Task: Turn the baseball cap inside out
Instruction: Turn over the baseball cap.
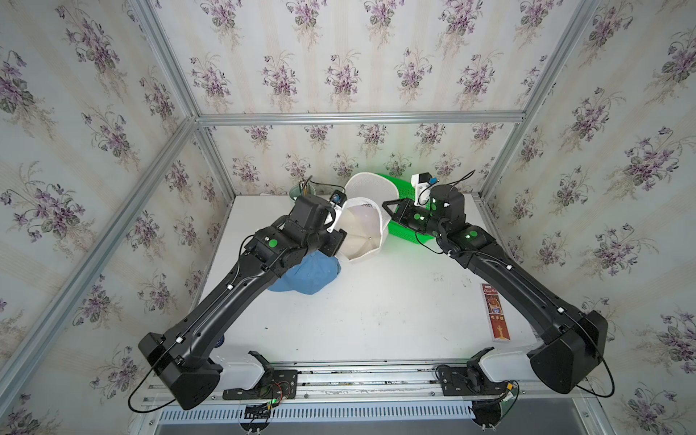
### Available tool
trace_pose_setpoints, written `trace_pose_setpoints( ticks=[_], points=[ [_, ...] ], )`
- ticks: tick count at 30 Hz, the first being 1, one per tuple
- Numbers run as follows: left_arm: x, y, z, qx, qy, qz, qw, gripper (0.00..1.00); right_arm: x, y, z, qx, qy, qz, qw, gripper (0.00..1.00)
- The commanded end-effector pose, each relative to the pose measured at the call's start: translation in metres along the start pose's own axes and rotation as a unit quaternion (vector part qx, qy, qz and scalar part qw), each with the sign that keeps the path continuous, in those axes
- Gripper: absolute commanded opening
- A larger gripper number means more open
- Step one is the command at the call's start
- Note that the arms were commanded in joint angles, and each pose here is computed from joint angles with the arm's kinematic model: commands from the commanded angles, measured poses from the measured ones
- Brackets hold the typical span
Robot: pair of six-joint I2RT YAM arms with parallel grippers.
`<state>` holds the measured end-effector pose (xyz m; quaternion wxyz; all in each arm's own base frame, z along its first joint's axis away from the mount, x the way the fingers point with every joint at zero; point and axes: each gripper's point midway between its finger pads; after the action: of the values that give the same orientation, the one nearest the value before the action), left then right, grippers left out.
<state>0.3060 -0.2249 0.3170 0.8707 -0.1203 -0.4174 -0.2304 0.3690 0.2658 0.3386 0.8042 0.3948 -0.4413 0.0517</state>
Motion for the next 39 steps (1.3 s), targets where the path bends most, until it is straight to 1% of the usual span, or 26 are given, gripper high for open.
trace_pose_setpoints(
  ticks=[1,3,7,9,12,17,23,25,28,29,31,32,33,34,37,39],
  points=[
    [0.004,-0.042,-0.002,-0.081,-0.021,-0.095,0.992,0.7,0.005,0.002,0.0,0.001,-0.006,-0.008,1.0,0.0],
    [0.002,-0.055,-0.007,-0.099,-0.023,-0.116,0.988,0.72,0.005,0.002,0.0,0.0,-0.007,-0.009,1.0,0.0],
    [0.005,-0.062,-0.021,-0.103,-0.023,-0.115,0.988,0.77,0.006,0.002,0.003,-0.002,-0.009,-0.014,1.0,0.0],
    [0.008,-0.065,-0.026,-0.098,-0.027,-0.114,0.988,0.77,0.005,0.003,0.002,0.001,-0.007,-0.018,1.0,0.0],
    [0.005,-0.07,-0.044,-0.083,-0.016,-0.117,0.989,0.78,0.006,0.002,0.002,0.0,-0.009,-0.025,1.0,0.0],
    [-0.002,-0.082,-0.049,-0.091,-0.005,-0.136,0.986,0.76,0.008,0.003,0.003,-0.002,-0.012,-0.024,1.0,0.0],
    [-0.012,-0.08,-0.058,-0.081,0.016,-0.143,0.986,0.58,0.01,0.005,0.005,0.001,-0.016,-0.027,1.0,0.0],
    [-0.014,-0.081,-0.06,-0.082,0.018,-0.144,0.986,0.47,0.011,0.005,0.005,0.002,-0.018,-0.028,0.999,0.0],
    [-0.015,-0.084,-0.06,-0.089,0.021,-0.146,0.985,0.26,0.011,0.005,0.007,0.0,-0.021,-0.029,0.999,0.0],
    [-0.015,-0.085,-0.059,-0.094,0.023,-0.146,0.985,0.21,0.011,0.004,0.007,-0.001,-0.021,-0.03,0.999,0.0],
    [-0.018,-0.088,-0.06,-0.102,0.029,-0.147,0.983,0.16,0.012,0.003,0.007,-0.002,-0.022,-0.03,0.999,0.0],
    [-0.018,-0.09,-0.058,-0.11,0.03,-0.147,0.983,0.11,0.012,0.002,0.006,-0.002,-0.022,-0.03,0.999,0.0],
    [-0.02,-0.095,-0.056,-0.124,0.031,-0.146,0.981,0.03,0.012,0.002,0.006,-0.003,-0.022,-0.031,0.999,0.0],
    [-0.021,-0.099,-0.054,-0.138,0.031,-0.145,0.979,0.0,0.012,0.0,0.006,-0.005,-0.022,-0.031,0.999,0.0],
    [-0.021,-0.115,-0.042,-0.196,0.023,-0.131,0.971,0.0,0.012,-0.005,0.005,-0.009,-0.021,-0.033,0.999,0.0],
    [-0.018,-0.123,-0.032,-0.238,0.02,-0.112,0.965,0.0,0.013,-0.016,0.005,-0.02,-0.022,-0.039,0.999,0.0]
  ],
)
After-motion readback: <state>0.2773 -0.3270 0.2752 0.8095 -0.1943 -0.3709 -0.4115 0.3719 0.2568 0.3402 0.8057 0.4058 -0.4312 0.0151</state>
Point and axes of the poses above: each gripper's point midway between its finger pads, its own z axis back along the fingers, its own y axis along the line the jaws close on, x = y × z, and after that the axes turned 13 degrees about z, right-handed
